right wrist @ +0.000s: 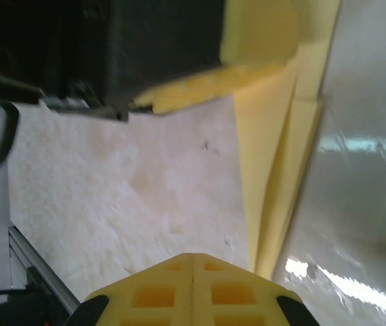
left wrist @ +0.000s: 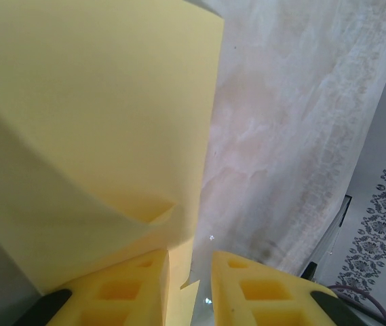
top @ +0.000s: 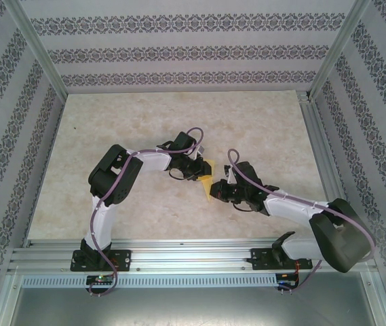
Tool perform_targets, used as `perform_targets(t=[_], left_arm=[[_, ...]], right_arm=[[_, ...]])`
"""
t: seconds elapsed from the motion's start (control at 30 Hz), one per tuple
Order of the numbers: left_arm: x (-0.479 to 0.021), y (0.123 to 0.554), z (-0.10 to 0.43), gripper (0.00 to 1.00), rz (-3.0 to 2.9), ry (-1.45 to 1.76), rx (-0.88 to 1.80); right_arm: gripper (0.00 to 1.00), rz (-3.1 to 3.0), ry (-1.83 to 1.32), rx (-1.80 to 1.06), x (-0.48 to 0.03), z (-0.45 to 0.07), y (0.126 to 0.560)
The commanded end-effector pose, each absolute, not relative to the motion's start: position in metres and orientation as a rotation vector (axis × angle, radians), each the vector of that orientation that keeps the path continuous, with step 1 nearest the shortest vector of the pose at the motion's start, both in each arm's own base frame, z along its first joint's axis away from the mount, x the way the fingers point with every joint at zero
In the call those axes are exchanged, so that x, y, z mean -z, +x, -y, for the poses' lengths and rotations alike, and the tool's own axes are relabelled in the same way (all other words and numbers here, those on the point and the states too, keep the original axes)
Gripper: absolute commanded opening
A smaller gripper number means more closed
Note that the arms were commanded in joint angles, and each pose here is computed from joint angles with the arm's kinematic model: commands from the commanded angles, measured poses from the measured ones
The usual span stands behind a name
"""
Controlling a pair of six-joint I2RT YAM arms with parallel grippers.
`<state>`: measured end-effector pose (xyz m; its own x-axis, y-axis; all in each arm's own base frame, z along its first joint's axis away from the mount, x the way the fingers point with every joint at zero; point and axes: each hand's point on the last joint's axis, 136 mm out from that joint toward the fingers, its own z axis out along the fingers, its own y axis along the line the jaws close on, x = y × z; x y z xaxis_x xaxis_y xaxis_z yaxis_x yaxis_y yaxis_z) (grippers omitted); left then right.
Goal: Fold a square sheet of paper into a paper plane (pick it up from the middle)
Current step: Fold the wing for the fifth time at the center of the table.
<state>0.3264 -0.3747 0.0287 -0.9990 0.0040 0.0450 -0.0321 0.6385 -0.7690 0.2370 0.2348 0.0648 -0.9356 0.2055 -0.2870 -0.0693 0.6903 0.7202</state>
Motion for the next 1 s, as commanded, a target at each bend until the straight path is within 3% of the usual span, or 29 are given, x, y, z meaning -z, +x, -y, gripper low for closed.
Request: perform_targets(t=[0.0,0.23,0.4,0.7,0.83,0.97], left_arm=[[-0.005,0.319,0.369,0.26,2.819,0.057,-1.206],[-0.005,0.319,0.37,0.26,2.811,0.056,-1.208],[-0.015,0.321,0.374,0.28,2.801,0.037,-1.251],[-0.104,0.347,0.368,0.45,2.884,-0.053,-1.466],[-0.113,0.35,0.36,0.44,2.905,-0.043,-1.475],[-0.098,0.345,0.358,0.37,2.885,-0.014,-1.463]], right_arm=[[0.05,-2.513,0.128,-1.11,-0.07,-0.243,0.261],[0.05,-2.544,0.172,-1.15,-0.039,-0.254,0.271],[0.04,-2.68,0.18,-0.994,-0.004,-0.235,0.255],[0.03,-2.716,0.186,-1.023,0.008,-0.227,0.238],[0.02,-2.704,0.164,-1.08,0.006,-0.232,0.236],[0.03,-2.709,0.131,-1.117,0.005,-0.236,0.233]])
